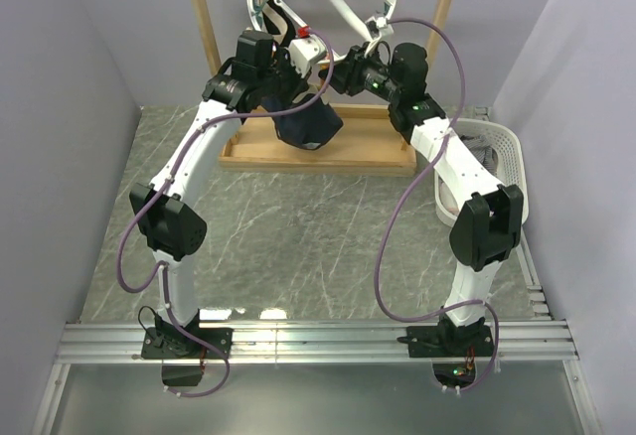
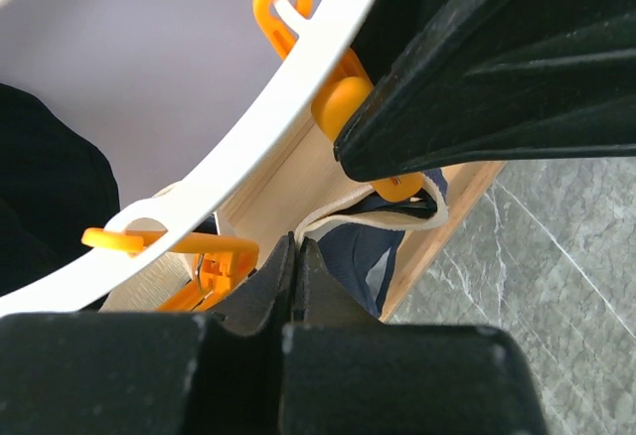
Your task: Clip the underwear to the hanger
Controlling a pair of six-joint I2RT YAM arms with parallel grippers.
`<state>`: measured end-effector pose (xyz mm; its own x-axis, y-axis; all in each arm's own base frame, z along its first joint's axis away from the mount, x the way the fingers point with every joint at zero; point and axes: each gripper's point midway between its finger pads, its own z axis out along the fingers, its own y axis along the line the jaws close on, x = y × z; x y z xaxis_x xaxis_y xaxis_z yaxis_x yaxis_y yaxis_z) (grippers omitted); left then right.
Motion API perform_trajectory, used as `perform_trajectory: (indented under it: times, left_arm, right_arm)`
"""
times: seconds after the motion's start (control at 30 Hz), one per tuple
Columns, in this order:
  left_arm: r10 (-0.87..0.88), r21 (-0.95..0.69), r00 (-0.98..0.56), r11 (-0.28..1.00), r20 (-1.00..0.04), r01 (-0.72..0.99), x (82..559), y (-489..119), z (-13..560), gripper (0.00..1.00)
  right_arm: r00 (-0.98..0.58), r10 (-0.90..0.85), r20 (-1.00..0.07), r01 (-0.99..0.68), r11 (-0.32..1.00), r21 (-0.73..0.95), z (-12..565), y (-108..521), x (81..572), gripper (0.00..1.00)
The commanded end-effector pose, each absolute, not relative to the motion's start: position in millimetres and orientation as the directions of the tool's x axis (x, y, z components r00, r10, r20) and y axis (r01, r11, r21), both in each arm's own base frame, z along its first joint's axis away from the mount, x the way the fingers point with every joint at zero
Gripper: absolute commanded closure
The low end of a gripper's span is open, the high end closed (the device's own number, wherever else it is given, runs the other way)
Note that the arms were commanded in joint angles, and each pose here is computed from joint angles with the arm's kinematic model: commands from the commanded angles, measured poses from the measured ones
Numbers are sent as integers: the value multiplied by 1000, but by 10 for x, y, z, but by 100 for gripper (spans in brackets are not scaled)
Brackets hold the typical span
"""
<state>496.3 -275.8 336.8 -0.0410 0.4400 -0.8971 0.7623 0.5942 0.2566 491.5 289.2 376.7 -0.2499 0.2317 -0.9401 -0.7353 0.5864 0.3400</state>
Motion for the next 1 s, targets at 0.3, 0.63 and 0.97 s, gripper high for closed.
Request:
perform_trajectory:
  times: [0.3, 0.63, 0.97]
  left_arm:
    - [357, 257, 32, 603, -933, 755, 4906, -2837, 3811, 100]
    - [319, 236, 36, 614, -947, 753, 4858, -2845, 3929, 100]
    - [261, 203, 34, 655, -965, 727, 4938, -2716, 4081, 100]
  right_arm:
    - [-148, 233, -961, -745, 613, 263, 3967, 2909, 4833, 100]
    - [-120, 221, -968, -745, 624, 235, 3916, 2913, 4817, 100]
    - [-112, 201, -973, -745, 631, 217, 3863, 2904, 4807, 100]
